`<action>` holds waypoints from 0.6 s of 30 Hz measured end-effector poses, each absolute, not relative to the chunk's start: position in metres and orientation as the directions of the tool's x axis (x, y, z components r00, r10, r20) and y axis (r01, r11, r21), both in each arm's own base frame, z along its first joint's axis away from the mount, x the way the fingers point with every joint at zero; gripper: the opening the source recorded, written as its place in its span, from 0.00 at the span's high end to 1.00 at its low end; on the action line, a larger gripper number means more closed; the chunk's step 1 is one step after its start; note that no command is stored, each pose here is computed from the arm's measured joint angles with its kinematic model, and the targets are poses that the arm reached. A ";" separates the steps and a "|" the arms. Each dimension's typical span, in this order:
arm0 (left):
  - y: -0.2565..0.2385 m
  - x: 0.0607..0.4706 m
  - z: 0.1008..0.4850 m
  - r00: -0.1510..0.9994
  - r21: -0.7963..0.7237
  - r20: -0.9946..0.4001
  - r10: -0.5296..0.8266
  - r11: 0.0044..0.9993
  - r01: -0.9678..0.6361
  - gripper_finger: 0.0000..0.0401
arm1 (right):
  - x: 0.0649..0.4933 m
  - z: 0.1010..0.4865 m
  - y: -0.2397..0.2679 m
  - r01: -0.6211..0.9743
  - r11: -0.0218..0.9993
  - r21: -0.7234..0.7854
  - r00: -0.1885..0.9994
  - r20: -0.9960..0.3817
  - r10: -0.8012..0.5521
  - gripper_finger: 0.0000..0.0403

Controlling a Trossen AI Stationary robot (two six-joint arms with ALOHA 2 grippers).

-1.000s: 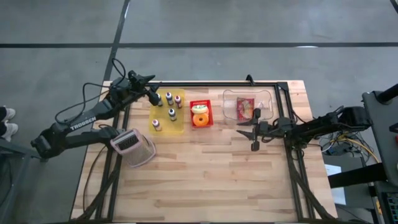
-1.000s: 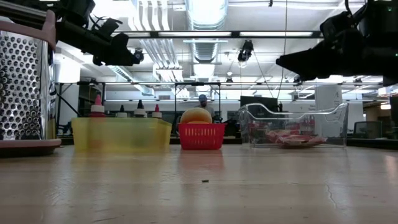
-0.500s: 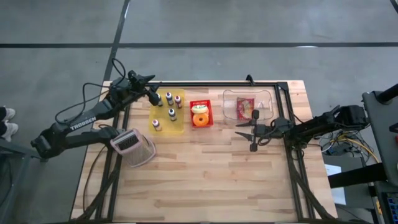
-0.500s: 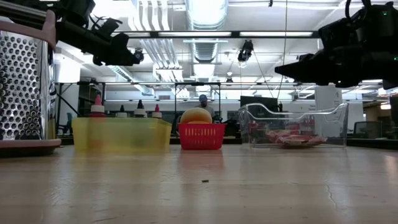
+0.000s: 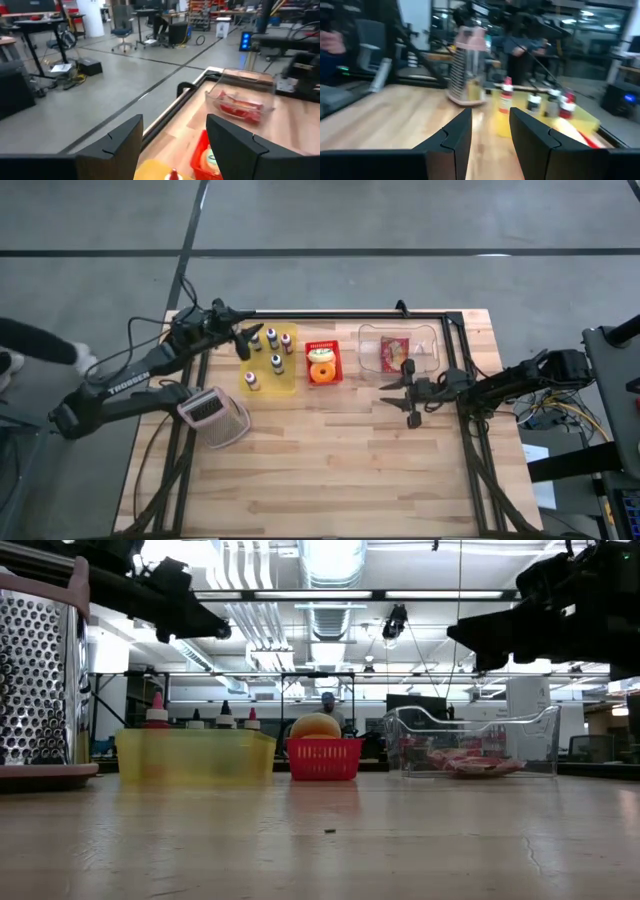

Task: Pick & Place Food Item
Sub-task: Return to Home Position

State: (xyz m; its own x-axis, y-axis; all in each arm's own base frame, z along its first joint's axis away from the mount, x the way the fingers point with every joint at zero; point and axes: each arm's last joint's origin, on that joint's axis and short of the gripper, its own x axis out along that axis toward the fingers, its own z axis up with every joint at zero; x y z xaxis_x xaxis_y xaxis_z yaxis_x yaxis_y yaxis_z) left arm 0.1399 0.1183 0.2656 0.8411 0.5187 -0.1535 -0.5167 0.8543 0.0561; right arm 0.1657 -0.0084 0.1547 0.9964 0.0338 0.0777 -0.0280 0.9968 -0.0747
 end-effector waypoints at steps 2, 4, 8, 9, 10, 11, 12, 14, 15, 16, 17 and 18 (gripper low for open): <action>0.111 0.135 0.264 0.851 0.055 -0.137 0.507 0.862 -0.504 0.44 | 0.166 0.155 -0.008 -0.036 0.998 -0.061 0.996 0.082 0.040 0.68; 0.102 0.129 0.261 0.861 0.065 -0.110 0.496 0.868 -0.492 0.44 | 0.165 0.156 -0.008 -0.034 0.999 -0.039 0.995 0.088 0.037 0.68; 0.081 0.113 0.251 0.885 0.065 -0.029 0.465 0.884 -0.463 0.44 | 0.164 0.158 -0.008 -0.035 0.999 -0.029 0.993 0.112 0.038 0.68; 0.077 0.109 0.248 0.889 0.059 -0.008 0.458 0.888 -0.457 0.44 | 0.164 0.158 -0.008 -0.034 0.999 -0.029 0.993 0.113 0.037 0.68; 0.073 0.105 0.246 0.892 0.056 0.017 0.452 0.890 -0.452 0.44 | 0.164 0.158 -0.008 -0.034 0.999 -0.029 0.993 0.111 0.037 0.68; 0.069 0.101 0.244 0.894 0.055 0.041 0.446 0.892 -0.448 0.44 | 0.164 0.159 -0.008 -0.034 0.999 -0.029 0.993 0.113 0.038 0.68; 0.065 0.098 0.243 0.895 0.059 0.066 0.441 0.894 -0.445 0.44 | 0.164 0.159 -0.008 -0.035 0.999 -0.029 0.993 0.114 0.038 0.68; 0.059 0.090 0.239 0.893 0.066 0.109 0.438 0.893 -0.446 0.44 | 0.164 0.159 -0.008 -0.035 0.999 -0.026 0.992 0.117 0.038 0.68; 0.057 0.086 0.238 0.891 0.069 0.125 0.437 0.892 -0.447 0.44 | 0.164 0.159 -0.008 -0.036 0.999 -0.020 0.992 0.121 0.038 0.68; 0.054 0.083 0.236 0.889 0.073 0.138 0.436 0.891 -0.448 0.44 | 0.164 0.160 -0.008 -0.037 0.999 -0.013 0.991 0.126 0.039 0.68; 0.052 0.080 0.234 0.888 0.081 0.146 0.435 0.890 -0.449 0.44 | 0.163 0.160 -0.008 -0.040 0.999 -0.008 0.991 0.131 0.041 0.68; 0.050 0.076 0.232 0.886 0.091 0.151 0.438 0.886 -0.454 0.44 | 0.163 0.161 -0.008 -0.042 0.999 -0.006 0.990 0.135 0.042 0.68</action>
